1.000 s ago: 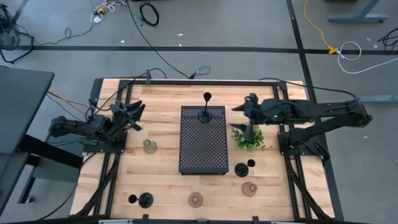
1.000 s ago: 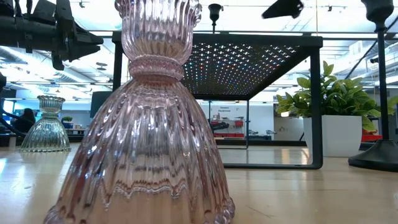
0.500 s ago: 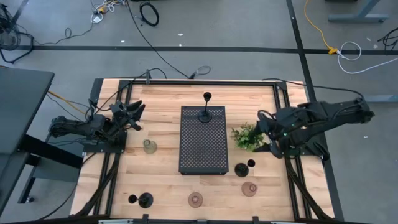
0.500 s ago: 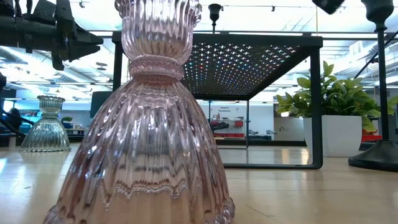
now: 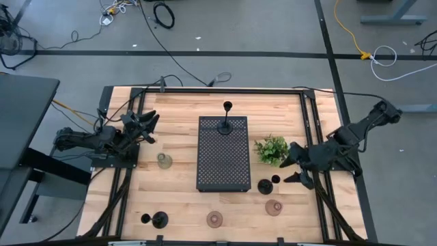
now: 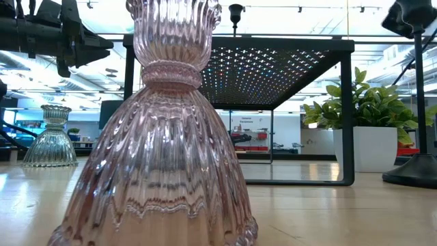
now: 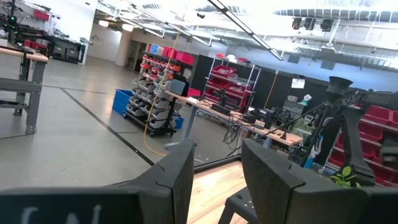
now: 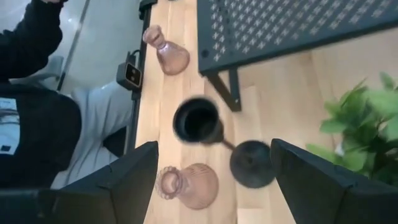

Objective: Pick & Place candle stick holders
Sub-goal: Put the top black candle holder on the shelf

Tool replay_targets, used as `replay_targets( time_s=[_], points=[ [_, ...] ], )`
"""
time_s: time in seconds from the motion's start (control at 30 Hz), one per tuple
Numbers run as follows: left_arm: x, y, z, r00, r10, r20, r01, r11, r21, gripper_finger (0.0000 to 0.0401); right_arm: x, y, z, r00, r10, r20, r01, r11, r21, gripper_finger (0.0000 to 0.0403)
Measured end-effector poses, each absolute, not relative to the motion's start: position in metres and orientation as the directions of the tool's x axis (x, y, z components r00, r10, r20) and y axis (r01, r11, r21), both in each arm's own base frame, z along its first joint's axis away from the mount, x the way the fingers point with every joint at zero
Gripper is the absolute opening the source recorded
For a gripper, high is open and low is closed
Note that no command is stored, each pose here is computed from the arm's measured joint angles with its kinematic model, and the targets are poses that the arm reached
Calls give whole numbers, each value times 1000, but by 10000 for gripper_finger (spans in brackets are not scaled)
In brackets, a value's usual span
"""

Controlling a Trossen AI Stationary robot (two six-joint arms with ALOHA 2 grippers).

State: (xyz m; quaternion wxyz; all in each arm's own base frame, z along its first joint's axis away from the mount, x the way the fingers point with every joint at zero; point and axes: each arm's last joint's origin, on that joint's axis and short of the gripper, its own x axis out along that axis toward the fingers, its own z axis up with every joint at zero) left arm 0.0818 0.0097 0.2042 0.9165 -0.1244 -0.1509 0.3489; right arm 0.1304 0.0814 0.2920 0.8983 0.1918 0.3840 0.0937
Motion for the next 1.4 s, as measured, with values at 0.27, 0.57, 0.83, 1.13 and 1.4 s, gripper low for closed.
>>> replay_targets(
  time_s=[0.27, 0.57, 0.83, 1.13, 1.4],
  points=[
    [82, 10, 204, 711, 677, 190, -602, 726, -334, 138, 122, 99, 266, 750, 264, -606, 11, 911, 412, 306],
    [82, 10, 204, 703, 686, 187, -610, 717, -336, 138, 119, 106, 245, 796, 206, -569, 41, 919, 391, 306],
    [81, 10, 204, 690, 700, 182, -624, 703, -340, 138, 121, 109, 222, 816, 220, -535, 33, 906, 422, 306],
    [81, 11, 204, 681, 710, 179, -633, 694, -343, 138, 122, 109, 202, 849, 237, -472, -6, 898, 440, 306],
    [81, 11, 204, 681, 710, 179, -633, 694, -342, 138, 124, 107, 202, 891, 155, -426, 27, 920, 391, 306]
  ],
)
